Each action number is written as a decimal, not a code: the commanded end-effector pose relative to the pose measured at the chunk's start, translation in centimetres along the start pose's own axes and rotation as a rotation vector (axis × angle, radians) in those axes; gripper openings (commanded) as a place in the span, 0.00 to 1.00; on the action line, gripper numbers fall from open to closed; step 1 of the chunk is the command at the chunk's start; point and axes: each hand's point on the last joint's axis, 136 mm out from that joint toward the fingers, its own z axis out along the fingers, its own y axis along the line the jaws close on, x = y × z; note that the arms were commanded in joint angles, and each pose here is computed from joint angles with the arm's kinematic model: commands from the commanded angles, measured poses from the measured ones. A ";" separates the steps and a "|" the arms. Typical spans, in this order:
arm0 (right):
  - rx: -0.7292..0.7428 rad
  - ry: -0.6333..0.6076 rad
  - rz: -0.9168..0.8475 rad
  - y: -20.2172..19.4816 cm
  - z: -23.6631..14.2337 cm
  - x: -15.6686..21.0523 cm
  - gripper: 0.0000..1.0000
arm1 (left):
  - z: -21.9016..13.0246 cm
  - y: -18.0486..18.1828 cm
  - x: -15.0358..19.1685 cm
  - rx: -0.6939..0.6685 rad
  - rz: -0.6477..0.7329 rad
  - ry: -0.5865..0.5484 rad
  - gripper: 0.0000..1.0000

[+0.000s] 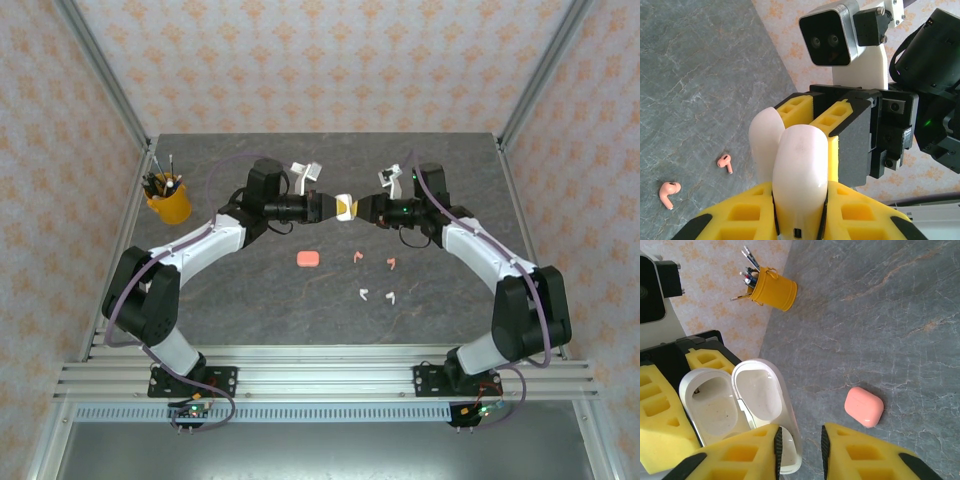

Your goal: Insert the wireless bluetooth earbuds into the charging case

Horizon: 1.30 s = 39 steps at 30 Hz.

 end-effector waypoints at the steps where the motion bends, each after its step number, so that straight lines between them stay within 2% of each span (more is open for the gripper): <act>1: -0.012 -0.017 -0.040 0.4 0.1 -1.1 0.28 | 0.2 -2.4 -0.5 0.052 0.058 0.002 0.00; 17: -0.039 0.029 -0.057 0.0 0.2 0.8 0.28 | 0.4 -2.8 -0.7 0.063 0.066 0.019 0.00; 30: -0.063 0.027 -0.070 1.2 0.0 0.1 0.00 | 0.6 -2.0 -0.3 0.047 0.052 0.023 0.00; 35: -0.052 0.024 -0.071 1.3 -0.3 0.1 0.00 | 0.7 -1.4 -0.3 0.030 0.039 0.019 0.00; 36: -0.044 0.022 -0.068 1.2 -0.3 0.1 0.00 | 0.8 -1.3 -0.3 0.023 0.039 0.016 0.01; 39: -0.001 0.017 -0.057 0.7 -0.6 0.2 0.00 | 0.7 -0.7 -0.4 -0.010 0.037 0.005 0.20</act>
